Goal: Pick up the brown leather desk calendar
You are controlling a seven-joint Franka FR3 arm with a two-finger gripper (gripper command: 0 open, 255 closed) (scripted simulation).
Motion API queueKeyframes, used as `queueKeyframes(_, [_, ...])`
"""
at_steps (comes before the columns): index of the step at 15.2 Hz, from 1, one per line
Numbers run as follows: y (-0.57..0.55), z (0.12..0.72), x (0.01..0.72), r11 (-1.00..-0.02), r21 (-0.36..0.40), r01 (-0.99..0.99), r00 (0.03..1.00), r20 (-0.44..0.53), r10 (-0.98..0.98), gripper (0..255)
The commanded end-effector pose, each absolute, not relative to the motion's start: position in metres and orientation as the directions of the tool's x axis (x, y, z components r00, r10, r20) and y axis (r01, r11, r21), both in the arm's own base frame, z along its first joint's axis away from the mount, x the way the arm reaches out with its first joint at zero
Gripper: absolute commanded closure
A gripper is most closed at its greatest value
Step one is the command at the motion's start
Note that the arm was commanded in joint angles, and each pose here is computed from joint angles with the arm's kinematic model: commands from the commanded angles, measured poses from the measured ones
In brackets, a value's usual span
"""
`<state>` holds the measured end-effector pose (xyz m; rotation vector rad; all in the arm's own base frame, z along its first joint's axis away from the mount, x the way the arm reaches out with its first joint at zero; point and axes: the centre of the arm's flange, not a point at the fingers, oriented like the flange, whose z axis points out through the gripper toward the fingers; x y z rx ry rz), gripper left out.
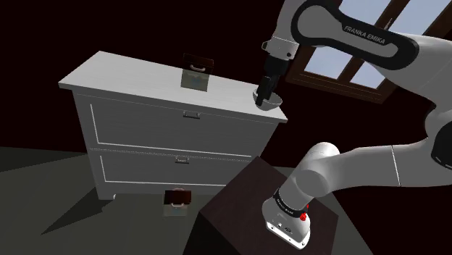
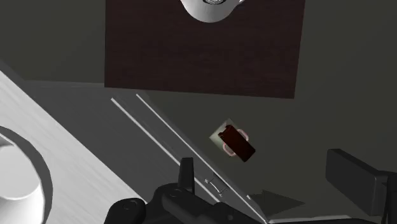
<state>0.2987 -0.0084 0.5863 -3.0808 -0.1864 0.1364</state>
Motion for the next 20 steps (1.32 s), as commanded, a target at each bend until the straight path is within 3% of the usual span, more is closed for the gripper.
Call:
queueKeyframes(1, [-0.008,0.586,0.299,-0.991,-0.057,0.118,0.989,-0.085,0.123,0])
queueKeyframes(10, [-0.056,0.587,0.392,-0.930,0.016,0.368,0.929,-0.043,0.367,0])
queueKeyframes(20, [-0.079,0.597,0.506,-0.784,0.107,0.611,0.790,-0.019,0.613,0])
